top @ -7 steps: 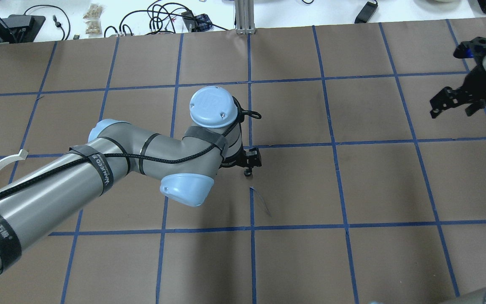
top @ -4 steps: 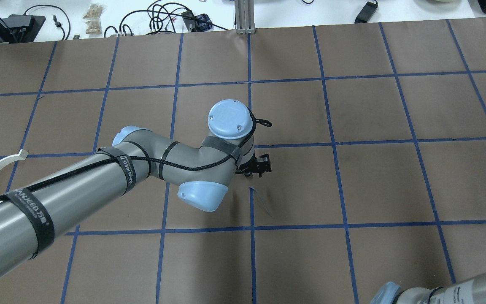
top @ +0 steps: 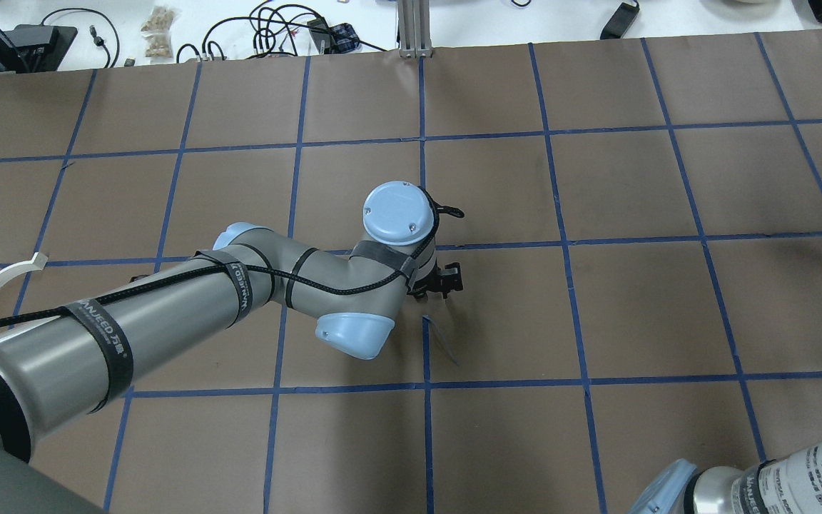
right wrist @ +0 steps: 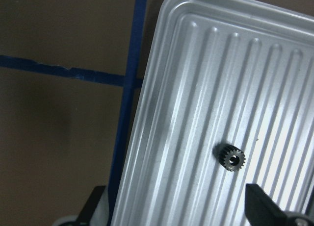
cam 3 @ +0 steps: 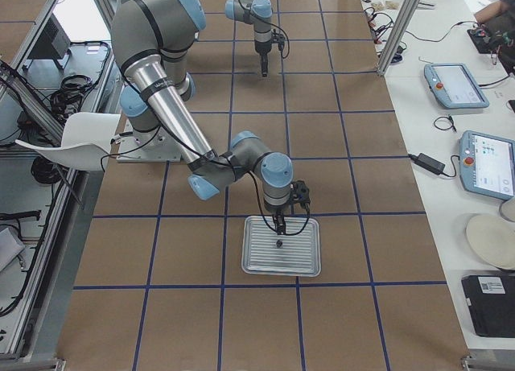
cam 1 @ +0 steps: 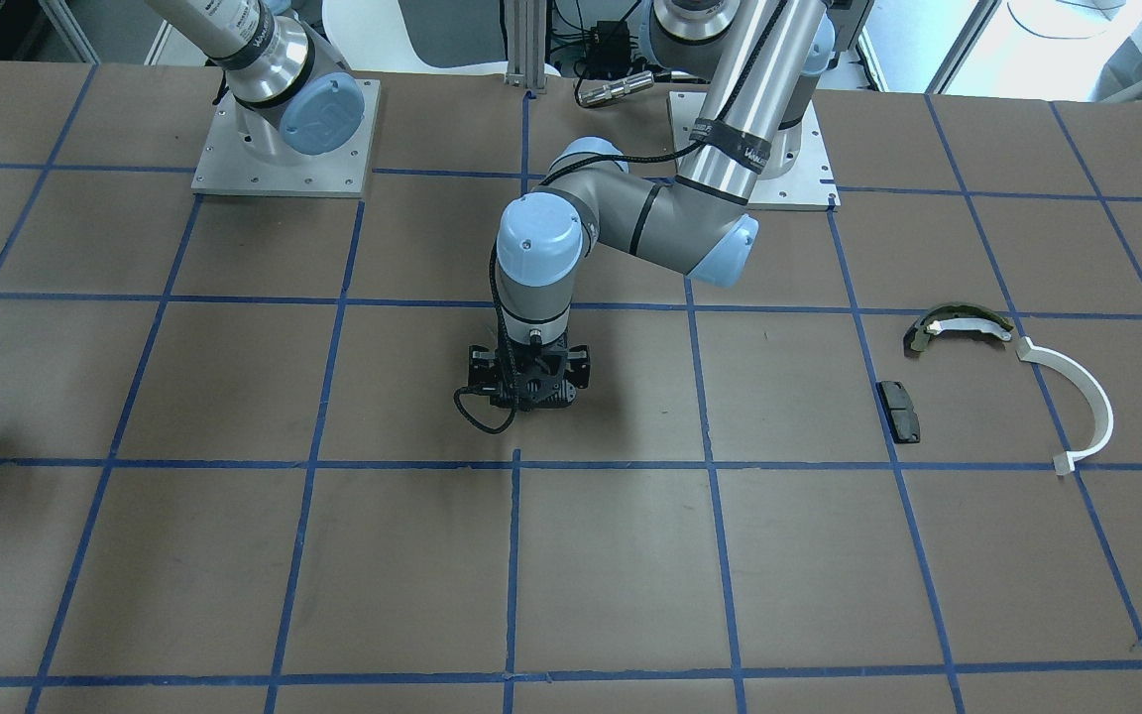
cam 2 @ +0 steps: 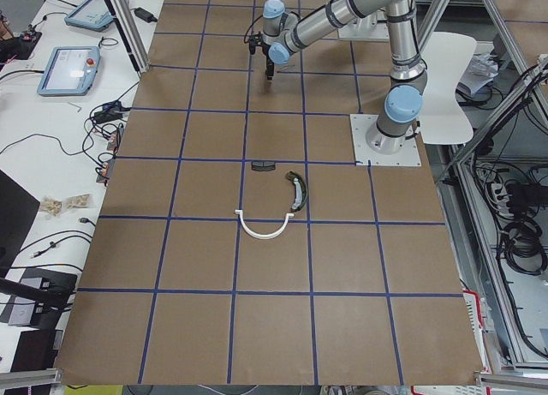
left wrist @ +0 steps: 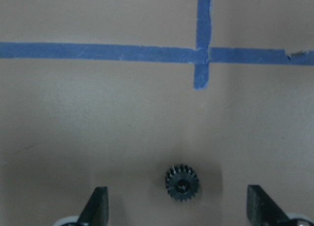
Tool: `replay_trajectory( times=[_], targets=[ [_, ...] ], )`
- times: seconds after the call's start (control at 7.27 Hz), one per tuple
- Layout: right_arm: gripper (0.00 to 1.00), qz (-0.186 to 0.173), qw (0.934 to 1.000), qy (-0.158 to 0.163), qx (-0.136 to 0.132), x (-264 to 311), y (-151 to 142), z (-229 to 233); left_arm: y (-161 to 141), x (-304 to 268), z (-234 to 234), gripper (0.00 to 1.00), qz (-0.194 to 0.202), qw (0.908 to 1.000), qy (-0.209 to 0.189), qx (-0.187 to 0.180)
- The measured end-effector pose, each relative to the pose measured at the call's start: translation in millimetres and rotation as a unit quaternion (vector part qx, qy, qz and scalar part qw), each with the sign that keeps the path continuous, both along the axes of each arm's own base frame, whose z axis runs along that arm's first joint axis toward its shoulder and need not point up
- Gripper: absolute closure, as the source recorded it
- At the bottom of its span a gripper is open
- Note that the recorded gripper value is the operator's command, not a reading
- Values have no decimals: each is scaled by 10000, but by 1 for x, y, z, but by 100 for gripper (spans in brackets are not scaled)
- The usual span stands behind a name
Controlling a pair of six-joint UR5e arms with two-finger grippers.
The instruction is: Place bearing gear from tray to pile
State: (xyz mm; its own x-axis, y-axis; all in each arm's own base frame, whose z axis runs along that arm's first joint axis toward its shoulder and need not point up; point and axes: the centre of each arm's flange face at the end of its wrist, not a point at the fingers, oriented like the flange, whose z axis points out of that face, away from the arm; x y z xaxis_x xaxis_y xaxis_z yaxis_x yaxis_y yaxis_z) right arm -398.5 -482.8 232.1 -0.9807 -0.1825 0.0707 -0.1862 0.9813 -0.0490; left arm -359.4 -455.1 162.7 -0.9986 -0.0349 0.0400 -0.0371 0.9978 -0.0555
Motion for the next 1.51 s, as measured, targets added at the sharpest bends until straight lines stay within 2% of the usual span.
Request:
replay_trajectory(
  times=[0.14,0.28,0.41,0.55,0.69,0.96,1.1,1.24,1.38,1.51],
  targets=[
    [4,60,10000,16,3,-14,-5,-7,0,0,-1,82,-12,10000,2,-7],
    [4,103,9999,-1,6,-28,-13,-18,0,0,-1,100,-17,10000,5,-10],
    [7,124,9999,-15,-7,-40,-21,-27,1,0,-2,100,-19,10000,0,0],
    [26,130,9999,-31,-8,-47,-27,-34,0,0,-2,100,-20,10000,-4,-6],
    [39,119,9999,-48,4,-50,-28,-38,-1,1,-1,100,-17,10000,-11,-30],
    [44,70,9999,-92,36,-50,-28,-43,-15,13,21,100,63,9998,29,-190],
    [45,64,9999,-119,71,-50,-28,-47,-33,34,36,100,224,9996,29,-180],
    [62,82,9998,-146,124,-50,-27,-53,-52,68,49,100,329,9994,-52,-37],
    [91,91,9997,-158,150,-50,-27,-56,-66,112,56,100,320,9991,-190,184],
    [100,93,9997,-163,164,-50,-27,-57,-79,168,59,100,274,9984,-315,370]
  ],
)
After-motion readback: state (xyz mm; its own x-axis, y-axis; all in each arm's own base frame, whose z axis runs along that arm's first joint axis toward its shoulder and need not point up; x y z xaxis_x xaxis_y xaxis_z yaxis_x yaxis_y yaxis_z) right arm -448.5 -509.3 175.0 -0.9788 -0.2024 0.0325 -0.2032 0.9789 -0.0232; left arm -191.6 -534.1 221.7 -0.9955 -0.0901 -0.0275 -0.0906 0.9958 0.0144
